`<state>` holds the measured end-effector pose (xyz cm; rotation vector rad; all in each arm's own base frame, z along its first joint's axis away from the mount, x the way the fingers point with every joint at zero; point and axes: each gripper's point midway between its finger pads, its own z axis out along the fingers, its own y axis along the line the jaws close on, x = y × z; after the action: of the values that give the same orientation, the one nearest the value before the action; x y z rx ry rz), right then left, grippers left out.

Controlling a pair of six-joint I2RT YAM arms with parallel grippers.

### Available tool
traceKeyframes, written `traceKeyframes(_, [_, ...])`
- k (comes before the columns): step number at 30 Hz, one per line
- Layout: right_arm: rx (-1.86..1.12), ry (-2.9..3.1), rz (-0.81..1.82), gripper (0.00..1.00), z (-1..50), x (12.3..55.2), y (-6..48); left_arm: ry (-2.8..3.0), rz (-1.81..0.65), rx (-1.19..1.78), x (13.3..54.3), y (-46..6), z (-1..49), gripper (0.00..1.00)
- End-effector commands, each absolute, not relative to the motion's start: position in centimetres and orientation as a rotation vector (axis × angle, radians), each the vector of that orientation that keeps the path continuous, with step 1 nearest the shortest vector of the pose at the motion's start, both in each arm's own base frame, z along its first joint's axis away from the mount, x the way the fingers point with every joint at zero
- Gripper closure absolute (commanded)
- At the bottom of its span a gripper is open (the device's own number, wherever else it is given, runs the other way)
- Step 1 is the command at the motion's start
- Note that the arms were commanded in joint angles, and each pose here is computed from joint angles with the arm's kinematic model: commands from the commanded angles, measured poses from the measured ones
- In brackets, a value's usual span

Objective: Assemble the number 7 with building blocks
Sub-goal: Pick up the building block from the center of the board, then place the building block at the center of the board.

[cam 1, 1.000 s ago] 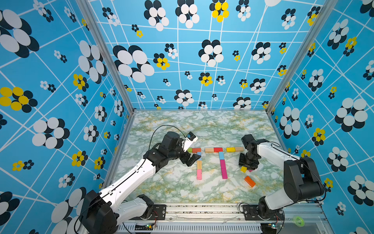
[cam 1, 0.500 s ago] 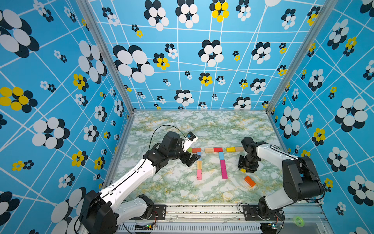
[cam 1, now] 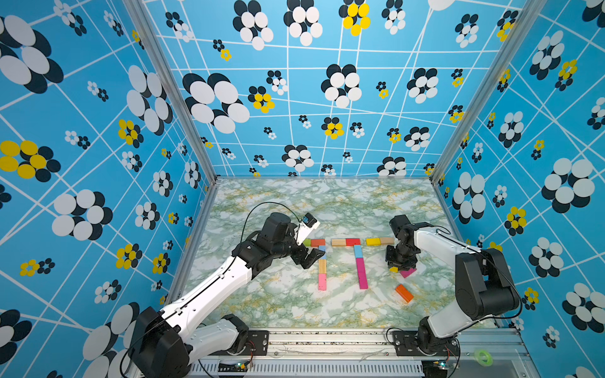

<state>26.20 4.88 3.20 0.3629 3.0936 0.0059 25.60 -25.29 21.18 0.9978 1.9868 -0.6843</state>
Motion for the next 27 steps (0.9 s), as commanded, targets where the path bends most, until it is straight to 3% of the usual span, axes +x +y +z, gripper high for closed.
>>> traceKeyframes(1, [0.215, 3.129, -0.083, 0.67, 4.5, 26.3, 4.0, 1.988, -0.676, 1.012, 25.4, -25.3, 21.1, 0.01])
traceKeyframes(15, [-0.012, 3.179, -0.349, 0.69, 3.5, 28.8, 1.7, 1.948, -0.68, 1.061, 25.1, -25.6, 20.6, 0.01])
traceKeyframes(27, [-0.009, 3.206, -0.298, 0.69, 1.4, 30.5, 2.2, 1.952, -0.669, 1.071, 25.1, -25.5, 20.3, 0.01])
